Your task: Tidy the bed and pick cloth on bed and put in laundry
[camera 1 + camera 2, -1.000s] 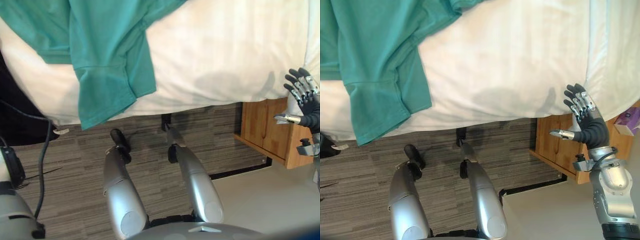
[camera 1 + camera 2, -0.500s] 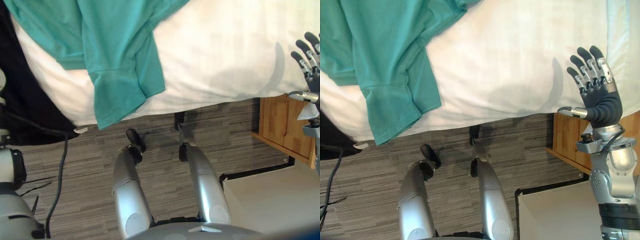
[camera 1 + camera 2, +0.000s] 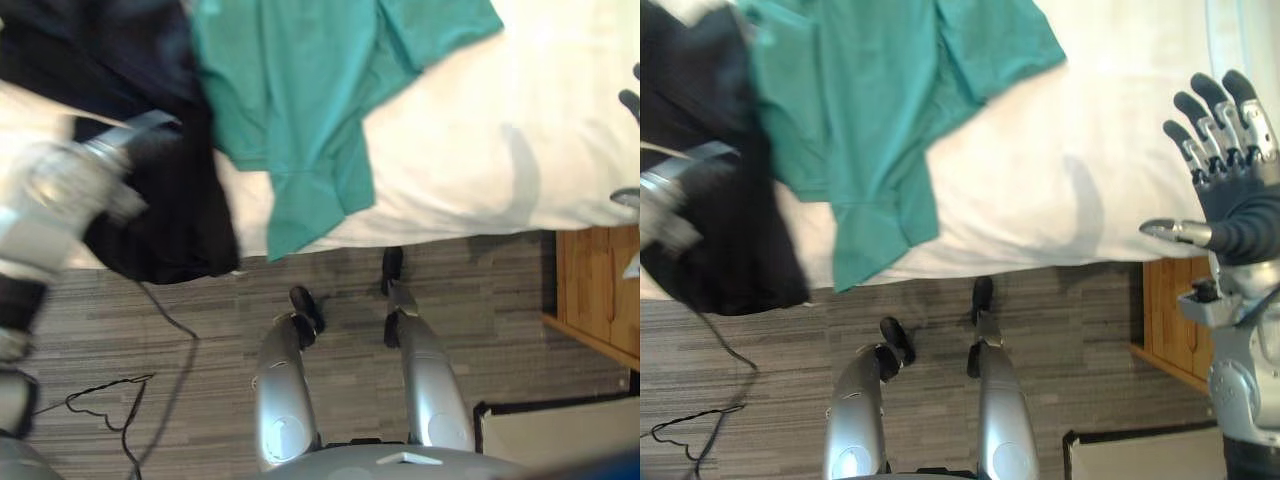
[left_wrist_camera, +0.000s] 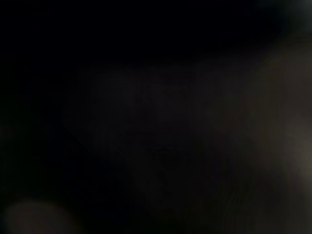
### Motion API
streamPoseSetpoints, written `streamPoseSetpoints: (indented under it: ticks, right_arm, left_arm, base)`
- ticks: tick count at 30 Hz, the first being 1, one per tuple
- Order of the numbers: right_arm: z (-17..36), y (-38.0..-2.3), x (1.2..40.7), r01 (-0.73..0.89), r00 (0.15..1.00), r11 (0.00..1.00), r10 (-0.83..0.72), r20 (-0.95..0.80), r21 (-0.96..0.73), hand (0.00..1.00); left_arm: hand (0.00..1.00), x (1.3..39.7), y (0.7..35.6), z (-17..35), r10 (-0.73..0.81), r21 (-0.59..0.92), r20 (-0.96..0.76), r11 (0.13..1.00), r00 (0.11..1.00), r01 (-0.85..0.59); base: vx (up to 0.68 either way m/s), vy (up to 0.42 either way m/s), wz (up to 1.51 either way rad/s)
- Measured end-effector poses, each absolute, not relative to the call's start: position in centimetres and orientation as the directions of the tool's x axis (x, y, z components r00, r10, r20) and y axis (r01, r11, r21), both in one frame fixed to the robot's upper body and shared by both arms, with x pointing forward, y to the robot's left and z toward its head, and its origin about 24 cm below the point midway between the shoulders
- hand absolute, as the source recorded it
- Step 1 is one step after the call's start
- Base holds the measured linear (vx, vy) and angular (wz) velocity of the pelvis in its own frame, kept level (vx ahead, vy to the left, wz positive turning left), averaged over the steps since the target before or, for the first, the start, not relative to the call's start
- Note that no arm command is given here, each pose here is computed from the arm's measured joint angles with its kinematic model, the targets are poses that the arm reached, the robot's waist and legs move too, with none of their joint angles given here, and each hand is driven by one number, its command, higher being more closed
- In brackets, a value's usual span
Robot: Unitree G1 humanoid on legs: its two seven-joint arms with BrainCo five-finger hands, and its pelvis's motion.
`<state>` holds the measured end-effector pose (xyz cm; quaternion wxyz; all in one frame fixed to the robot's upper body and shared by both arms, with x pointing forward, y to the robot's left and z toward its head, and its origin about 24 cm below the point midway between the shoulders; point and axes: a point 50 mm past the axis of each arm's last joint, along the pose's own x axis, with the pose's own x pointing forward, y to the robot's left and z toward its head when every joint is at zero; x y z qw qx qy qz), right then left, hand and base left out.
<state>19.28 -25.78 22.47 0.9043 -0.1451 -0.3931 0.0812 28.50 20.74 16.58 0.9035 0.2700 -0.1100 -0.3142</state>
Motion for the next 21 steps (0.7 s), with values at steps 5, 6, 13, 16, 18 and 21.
streamPoseSetpoints:
  ticks: [5,6,13,16,18,21]
  right_arm:
    - [18.4,-23.3,20.9,0.109,0.768,0.903,0.190,0.612,-0.416,0.00]
    - [17.6,-23.4,21.6,0.129,0.788,0.902,0.160,0.594,-0.413,0.00]
    - [14.8,-22.5,27.2,0.274,0.864,0.826,0.015,0.504,-0.493,0.00]
    - [15.6,-22.2,29.9,0.334,0.859,0.782,-0.022,0.512,-0.526,0.00]
    - [17.1,-21.5,31.7,0.346,0.850,0.763,-0.009,0.526,-0.546,0.00]
    - [20.8,-20.5,34.3,0.368,0.834,0.696,0.045,0.549,-0.616,0.00]
  left_arm:
    - [1.00,22.9,17.5,7.3,-0.591,-0.123,0.082,0.793,0.803,0.596]
    - [1.00,22.1,18.4,6.4,-0.538,-0.182,0.071,0.821,0.840,0.541]
    - [1.00,18.8,23.3,-0.3,-0.280,-0.449,-0.150,0.874,0.948,0.187]
    - [1.00,16.1,25.2,-4.4,-0.202,-0.468,-0.336,0.883,0.920,0.023]
    - [1.00,14.3,26.4,-6.6,-0.129,-0.468,-0.434,0.878,0.892,-0.100]
    - [1.00,11.6,27.8,-8.9,-0.036,-0.438,-0.535,0.866,0.844,-0.240]
  base:
    - [0.03,0.032,0.17]
    - [0.03,-0.049,0.43]
    - [-0.01,-0.098,0.43]
    - [-0.03,-0.055,0.25]
    - [-0.06,-0.025,0.26]
    - [-0.10,0.001,0.20]
